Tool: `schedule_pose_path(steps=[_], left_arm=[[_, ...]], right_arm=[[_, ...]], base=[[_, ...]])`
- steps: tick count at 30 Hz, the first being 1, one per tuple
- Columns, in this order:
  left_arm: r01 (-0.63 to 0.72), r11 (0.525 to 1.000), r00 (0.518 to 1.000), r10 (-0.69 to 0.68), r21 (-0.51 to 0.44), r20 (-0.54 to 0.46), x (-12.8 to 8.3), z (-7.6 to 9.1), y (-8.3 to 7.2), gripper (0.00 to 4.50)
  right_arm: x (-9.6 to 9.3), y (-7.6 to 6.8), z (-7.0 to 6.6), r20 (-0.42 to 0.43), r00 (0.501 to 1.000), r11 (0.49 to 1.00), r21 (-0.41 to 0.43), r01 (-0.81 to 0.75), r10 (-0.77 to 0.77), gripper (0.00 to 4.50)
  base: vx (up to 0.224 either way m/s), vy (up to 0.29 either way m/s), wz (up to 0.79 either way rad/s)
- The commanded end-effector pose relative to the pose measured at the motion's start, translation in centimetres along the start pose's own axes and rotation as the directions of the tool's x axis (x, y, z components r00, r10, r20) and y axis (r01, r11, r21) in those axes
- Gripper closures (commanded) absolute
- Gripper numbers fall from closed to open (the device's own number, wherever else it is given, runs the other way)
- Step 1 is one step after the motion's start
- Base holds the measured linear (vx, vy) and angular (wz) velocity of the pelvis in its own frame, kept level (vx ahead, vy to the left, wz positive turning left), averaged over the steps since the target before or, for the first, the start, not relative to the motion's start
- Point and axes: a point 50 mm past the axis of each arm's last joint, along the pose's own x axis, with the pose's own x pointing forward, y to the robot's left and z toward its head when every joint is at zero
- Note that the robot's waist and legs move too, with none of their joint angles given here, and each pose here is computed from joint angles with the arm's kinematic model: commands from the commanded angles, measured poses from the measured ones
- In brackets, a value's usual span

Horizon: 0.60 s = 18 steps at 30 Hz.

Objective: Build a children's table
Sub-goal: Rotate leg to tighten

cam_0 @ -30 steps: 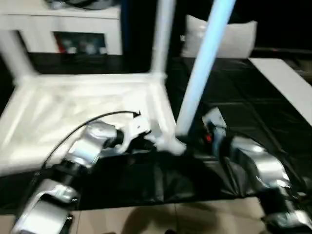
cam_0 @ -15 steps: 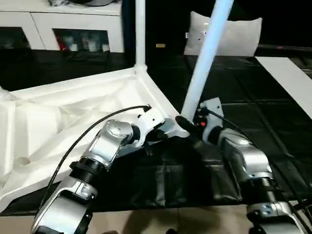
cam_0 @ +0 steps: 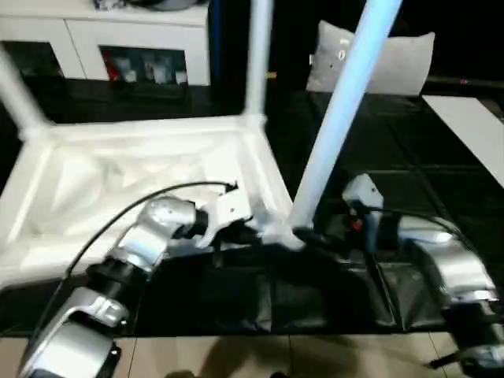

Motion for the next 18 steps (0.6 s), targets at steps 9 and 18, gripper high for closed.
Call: schedule_pose_path(steps=[9, 18], left_arm=[[0.286, 0.946, 0.958, -0.28, 0.153, -0.064, 0.2, 0.8, -1.9, 4.5], [0.317, 0.933, 0.948, -0.312, 0.173, -0.057, 0.2, 1.1, -1.9, 4.5]], right_arm=[[-0.4, 0.7, -0.2, -0.034, 0.981, 0.981, -0.018, -0.191, 0.191, 1.19], [0.5, 1.7, -0.7, 0.005, 0.956, 0.955, 0.032, -0.295, 0.295, 2.03]], base=[[0.0, 0.0, 0.0], [0.0, 0.0, 0.0]])
